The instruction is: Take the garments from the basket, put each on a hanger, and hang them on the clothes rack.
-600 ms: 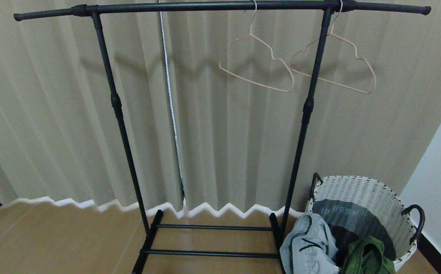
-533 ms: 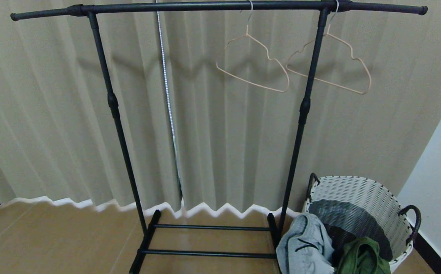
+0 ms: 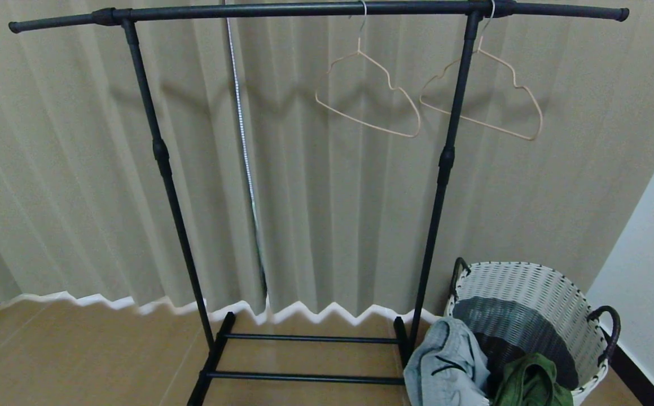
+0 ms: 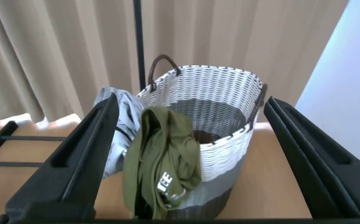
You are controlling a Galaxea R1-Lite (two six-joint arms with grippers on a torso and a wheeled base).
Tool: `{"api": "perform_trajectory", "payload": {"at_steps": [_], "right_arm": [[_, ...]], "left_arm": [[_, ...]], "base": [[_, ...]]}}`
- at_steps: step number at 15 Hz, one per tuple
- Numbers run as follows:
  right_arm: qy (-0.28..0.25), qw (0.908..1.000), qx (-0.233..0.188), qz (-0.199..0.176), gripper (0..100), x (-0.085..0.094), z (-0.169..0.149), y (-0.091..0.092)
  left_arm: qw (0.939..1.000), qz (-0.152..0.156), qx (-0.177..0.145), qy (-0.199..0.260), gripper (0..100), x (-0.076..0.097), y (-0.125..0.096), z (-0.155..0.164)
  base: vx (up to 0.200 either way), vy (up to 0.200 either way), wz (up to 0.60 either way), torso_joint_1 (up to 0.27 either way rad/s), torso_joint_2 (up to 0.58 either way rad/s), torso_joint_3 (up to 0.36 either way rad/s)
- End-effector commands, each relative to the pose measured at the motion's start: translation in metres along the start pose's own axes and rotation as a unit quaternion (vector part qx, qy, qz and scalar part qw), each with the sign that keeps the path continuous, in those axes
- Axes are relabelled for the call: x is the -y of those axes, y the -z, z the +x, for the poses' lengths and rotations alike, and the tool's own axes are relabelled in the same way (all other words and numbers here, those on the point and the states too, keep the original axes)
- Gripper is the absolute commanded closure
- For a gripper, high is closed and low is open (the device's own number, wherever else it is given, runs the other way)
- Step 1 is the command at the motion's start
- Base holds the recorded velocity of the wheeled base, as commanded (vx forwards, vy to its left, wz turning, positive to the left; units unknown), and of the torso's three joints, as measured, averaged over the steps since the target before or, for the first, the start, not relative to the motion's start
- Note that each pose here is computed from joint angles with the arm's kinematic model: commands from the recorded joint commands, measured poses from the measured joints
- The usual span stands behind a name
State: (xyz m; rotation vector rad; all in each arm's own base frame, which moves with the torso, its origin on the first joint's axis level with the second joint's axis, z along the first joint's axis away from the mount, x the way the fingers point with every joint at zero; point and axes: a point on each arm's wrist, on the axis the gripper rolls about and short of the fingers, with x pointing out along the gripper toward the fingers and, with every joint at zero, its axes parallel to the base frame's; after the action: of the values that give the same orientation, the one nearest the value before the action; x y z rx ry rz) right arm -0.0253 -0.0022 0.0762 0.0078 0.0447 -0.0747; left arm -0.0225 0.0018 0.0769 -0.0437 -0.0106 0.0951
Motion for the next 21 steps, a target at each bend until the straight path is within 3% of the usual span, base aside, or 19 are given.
{"api": "perform_trajectory", "payload": {"at_steps": [1,6,11,12,13,14,16,18,19,21], "right_arm": [[0.0,1.0,0.0,0.0,0,0.0,0.0,0.0],[-0.002,1.0,0.0,-0.002,0,0.0,0.0,0.0],[0.0,1.0,0.002,-0.007,0,0.0,0.0,-0.001],[-0.002,0.9997,0.006,-0.024,0,0.0,-0.002,-0.005],[-0.008,0.9953,0.019,-0.095,0,0.0,-0.006,-0.022],[-0.019,0.9917,-0.009,-0.127,0,0.001,-0.004,-0.03],[-0.043,0.9742,-0.083,-0.206,0,-0.001,0.009,-0.049],[-0.056,0.9478,-0.182,-0.256,0,-0.004,0.034,-0.054],[-0.058,0.94,-0.201,-0.27,0,-0.004,0.039,-0.054],[-0.075,0.8954,-0.297,-0.323,0,-0.007,0.069,-0.049]], "left_arm": [[1.0,-0.001,0.0,-0.001,0,0.0,0.0,0.0],[1.0,0.002,0.0,0.002,0,0.0,0.0,0.0],[1.0,-0.001,0.0,-0.001,0,0.0,0.0,0.0],[1.0,-0.001,0.0,-0.001,0,0.0,0.0,0.0],[1.0,-0.001,0.0,-0.001,0,0.0,0.0,0.0],[1.0,-0.001,0.0,-0.001,0,0.0,0.0,0.0],[1.0,-0.001,0.0,-0.001,0,0.0,0.0,0.0],[1.0,-0.001,0.0,-0.001,0,0.0,0.0,0.0],[1.0,-0.001,0.0,-0.001,0,0.0,0.0,0.0],[1.0,-0.001,0.0,-0.001,0,0.0,0.0,0.0]], "base": [[0.2,0.0,0.0,-0.007,0.0,0.012],[0.2,0.0,0.0,0.008,0.0,0.001],[0.0,0.0,0.0,0.0,0.0,0.0],[0.0,0.0,0.0,0.0,0.0,0.0],[0.0,0.0,0.0,0.0,0.0,0.0],[0.0,0.0,0.0,0.0,0.0,0.0],[0.0,0.0,0.0,0.0,0.0,0.0],[0.0,0.0,0.0,0.0,0.0,0.0],[0.0,0.0,0.0,0.0,0.0,0.0],[0.0,0.0,0.0,0.0,0.0,0.0]]}}
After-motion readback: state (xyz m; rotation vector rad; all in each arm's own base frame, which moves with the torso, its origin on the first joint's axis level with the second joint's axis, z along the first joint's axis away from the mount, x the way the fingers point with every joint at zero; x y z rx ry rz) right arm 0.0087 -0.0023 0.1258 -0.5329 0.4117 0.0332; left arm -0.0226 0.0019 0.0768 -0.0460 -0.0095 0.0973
